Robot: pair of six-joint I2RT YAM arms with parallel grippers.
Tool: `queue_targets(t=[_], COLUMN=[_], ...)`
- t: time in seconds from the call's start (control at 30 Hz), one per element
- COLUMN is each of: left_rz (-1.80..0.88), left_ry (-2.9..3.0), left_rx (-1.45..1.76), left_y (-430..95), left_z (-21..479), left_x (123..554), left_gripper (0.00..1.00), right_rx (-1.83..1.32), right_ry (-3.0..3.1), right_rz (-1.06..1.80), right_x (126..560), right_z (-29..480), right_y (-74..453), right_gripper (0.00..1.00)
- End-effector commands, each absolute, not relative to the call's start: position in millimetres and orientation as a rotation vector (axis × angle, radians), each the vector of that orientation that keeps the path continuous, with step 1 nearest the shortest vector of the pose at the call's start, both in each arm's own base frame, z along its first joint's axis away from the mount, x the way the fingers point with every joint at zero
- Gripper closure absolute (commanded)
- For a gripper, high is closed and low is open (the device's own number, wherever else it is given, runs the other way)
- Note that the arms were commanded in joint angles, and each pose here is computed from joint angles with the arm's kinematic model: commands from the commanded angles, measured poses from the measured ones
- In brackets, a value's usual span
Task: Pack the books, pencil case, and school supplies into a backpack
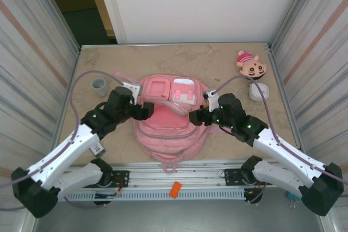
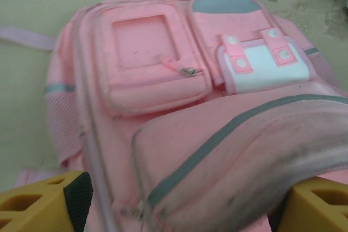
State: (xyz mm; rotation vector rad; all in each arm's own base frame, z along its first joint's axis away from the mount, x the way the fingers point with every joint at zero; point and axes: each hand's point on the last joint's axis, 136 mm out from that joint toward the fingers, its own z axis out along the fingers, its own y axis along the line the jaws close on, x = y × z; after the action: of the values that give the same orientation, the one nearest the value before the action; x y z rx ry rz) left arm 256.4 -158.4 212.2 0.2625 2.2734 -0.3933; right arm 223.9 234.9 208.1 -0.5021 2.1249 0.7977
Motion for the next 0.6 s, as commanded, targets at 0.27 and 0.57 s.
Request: queue_targets(t=[0.27, 0.57], left_rz=[-0.268, 0.069], left_ry=[2.426, 2.401], left_rx=[-0.535, -1.003], left_y=[-38, 20], left_z=[164, 121], left_x=[204, 168], left_gripper=[0.01, 0.01], right_rx=[-0.707, -0.768], right_ry=[2.089, 2.088], right_rz=[0.788, 0.829], right_x=[216, 210], right_z=[213, 207], right_y=[276, 296], right_gripper=[0.27, 0.27])
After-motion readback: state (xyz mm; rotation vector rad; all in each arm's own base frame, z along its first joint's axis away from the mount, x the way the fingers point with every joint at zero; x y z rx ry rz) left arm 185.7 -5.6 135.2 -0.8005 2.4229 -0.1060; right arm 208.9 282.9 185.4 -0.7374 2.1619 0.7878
